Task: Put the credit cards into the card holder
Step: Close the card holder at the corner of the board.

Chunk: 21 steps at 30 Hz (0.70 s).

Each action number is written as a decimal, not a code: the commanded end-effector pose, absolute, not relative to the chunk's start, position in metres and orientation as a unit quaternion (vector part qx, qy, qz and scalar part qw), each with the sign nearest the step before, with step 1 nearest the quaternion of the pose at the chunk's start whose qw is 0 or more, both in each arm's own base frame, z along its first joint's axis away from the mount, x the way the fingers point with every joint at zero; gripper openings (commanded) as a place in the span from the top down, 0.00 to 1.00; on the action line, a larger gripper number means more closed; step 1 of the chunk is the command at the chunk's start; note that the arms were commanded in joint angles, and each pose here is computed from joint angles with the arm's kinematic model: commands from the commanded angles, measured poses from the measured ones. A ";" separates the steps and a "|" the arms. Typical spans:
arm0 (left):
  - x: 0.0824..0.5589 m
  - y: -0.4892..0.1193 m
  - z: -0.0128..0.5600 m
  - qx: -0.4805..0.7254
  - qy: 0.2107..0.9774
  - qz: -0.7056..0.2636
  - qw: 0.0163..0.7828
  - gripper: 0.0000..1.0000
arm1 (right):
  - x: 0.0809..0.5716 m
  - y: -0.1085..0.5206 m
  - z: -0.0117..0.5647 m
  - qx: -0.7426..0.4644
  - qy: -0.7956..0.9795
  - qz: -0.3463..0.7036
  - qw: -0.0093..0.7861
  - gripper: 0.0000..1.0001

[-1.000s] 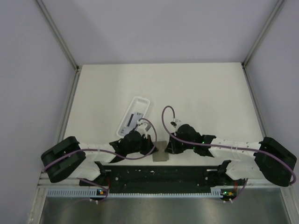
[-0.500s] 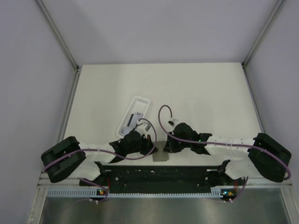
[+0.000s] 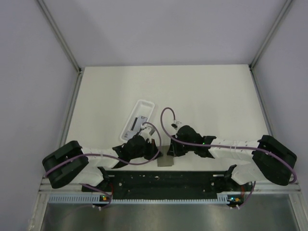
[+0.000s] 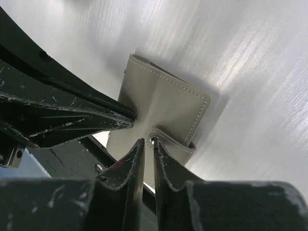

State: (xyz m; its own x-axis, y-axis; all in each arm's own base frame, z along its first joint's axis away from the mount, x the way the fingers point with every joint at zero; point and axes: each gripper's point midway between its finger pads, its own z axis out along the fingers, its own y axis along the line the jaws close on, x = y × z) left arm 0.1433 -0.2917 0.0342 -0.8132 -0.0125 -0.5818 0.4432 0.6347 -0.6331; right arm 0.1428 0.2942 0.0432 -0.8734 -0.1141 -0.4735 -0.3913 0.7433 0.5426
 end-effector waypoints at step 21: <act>0.138 -0.290 0.030 0.128 0.861 -0.411 0.270 1.00 | 0.150 0.302 0.043 -0.167 0.915 0.298 0.215 0.87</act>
State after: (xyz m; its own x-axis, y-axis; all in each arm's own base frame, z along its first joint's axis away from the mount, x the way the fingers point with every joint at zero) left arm 0.1431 -0.2918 0.0344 -0.8160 -0.0177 -0.5777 0.4377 0.6340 -0.6376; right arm 0.1455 0.2934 0.0364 -0.8709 -0.1499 -0.4680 -0.4019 0.7655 0.5026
